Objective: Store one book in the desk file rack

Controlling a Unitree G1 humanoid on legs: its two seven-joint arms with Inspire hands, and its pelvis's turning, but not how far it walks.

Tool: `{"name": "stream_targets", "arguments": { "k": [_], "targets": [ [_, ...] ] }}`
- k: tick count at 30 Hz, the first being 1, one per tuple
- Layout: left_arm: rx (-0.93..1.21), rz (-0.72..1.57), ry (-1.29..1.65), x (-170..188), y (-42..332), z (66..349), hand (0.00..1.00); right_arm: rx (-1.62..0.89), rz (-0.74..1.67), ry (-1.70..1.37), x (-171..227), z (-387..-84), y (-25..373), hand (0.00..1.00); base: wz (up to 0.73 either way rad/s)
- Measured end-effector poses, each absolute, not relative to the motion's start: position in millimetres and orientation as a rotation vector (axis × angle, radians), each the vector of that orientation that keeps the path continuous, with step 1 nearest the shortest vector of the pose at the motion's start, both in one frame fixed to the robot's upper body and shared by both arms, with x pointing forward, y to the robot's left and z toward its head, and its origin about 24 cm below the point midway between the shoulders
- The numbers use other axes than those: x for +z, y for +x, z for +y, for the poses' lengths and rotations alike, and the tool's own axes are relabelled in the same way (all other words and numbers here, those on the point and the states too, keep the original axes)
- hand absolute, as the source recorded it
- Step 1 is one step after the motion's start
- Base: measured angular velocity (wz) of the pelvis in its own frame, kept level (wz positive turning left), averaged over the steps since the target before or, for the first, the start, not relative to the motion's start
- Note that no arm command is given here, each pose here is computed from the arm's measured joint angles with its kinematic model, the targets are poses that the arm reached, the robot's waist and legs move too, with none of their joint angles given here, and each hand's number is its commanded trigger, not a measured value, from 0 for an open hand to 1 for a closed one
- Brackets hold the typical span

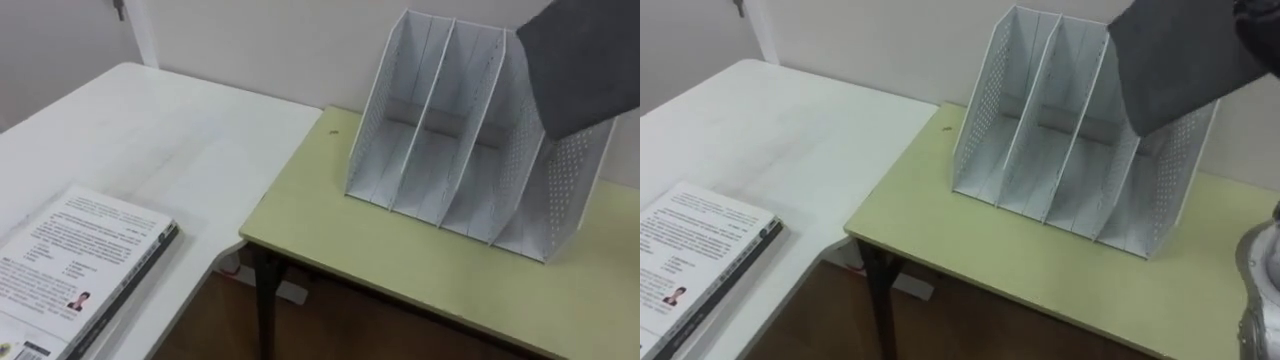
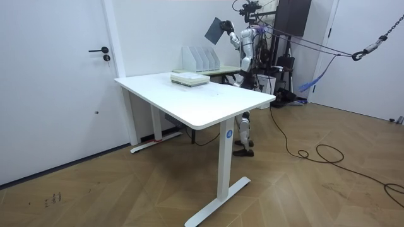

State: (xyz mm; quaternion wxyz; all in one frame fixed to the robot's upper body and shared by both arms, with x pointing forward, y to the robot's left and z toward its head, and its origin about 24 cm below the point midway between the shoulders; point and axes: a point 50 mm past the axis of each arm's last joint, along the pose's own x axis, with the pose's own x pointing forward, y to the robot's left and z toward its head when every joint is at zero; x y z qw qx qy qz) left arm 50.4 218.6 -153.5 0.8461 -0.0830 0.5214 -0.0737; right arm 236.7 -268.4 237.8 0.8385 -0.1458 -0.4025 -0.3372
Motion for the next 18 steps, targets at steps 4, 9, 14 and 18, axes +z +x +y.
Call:
{"name": "stream_targets", "arguments": {
  "k": [4, 9, 14, 18],
  "targets": [
    [-0.114, 1.121, -0.168, -155, 46, 222, 0.00, -0.753, -0.858, -0.332, 243, -276, 239, 1.00, 0.11],
    [-0.073, 1.126, -0.166, -156, 44, 225, 0.00, -0.790, -0.840, -0.315, 240, -280, 241, 1.00, 0.07],
    [-0.049, 1.131, -0.154, -156, 44, 227, 0.00, -0.826, -0.809, -0.311, 235, -286, 244, 1.00, 0.01],
    [-0.036, 1.133, -0.143, -157, 43, 226, 0.00, -0.850, -0.778, -0.320, 230, -291, 247, 1.00, 0.00]
  ]
}}
